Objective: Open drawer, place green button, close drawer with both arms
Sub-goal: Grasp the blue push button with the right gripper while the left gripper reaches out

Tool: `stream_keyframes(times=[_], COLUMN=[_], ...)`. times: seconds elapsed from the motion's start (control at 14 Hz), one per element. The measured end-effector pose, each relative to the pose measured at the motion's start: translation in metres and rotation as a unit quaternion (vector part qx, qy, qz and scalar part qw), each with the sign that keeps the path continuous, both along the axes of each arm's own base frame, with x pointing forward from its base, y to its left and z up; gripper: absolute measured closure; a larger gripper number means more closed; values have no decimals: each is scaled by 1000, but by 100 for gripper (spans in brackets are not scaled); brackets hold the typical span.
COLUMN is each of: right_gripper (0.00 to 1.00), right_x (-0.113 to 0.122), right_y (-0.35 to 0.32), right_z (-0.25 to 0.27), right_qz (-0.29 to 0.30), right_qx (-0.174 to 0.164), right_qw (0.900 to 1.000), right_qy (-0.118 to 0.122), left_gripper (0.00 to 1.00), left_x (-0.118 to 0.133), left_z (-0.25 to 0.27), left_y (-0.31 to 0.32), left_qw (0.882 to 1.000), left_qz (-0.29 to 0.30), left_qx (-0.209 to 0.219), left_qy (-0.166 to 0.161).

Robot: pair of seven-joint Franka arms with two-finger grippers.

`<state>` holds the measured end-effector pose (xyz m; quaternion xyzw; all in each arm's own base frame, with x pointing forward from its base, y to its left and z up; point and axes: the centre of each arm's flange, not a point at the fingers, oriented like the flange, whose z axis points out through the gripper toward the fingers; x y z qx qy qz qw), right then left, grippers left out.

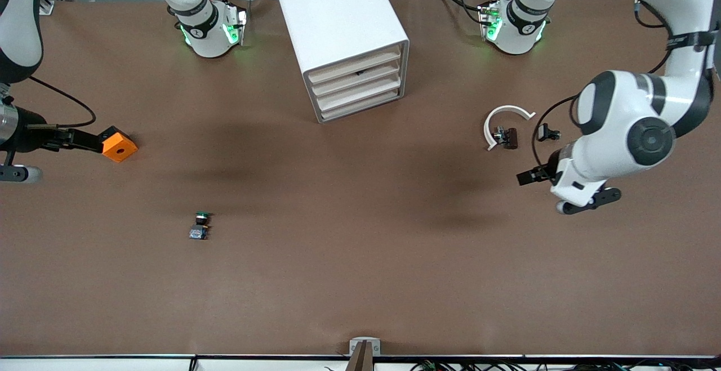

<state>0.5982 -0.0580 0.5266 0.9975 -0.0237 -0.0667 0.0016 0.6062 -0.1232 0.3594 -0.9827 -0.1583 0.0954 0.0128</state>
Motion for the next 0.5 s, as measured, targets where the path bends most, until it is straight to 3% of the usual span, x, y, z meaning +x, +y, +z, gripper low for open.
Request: stream_keyframes(times=[0.29,0.5], right_gripper=[0,0], right_x=[14,34], right_y=[5,19], right_z=[-13,-66], right_qz=[-39,-55], right_qx=[-6,-11], right_qw=[999,997], right_qy=[-28,-53], left_gripper=[0,0], left_x=[3,6], left_z=[-20,-30], left_y=[-50,-86], left_qw=[997,987], left_qz=[79,156], left_qx=[22,15], left_qy=[8,37])
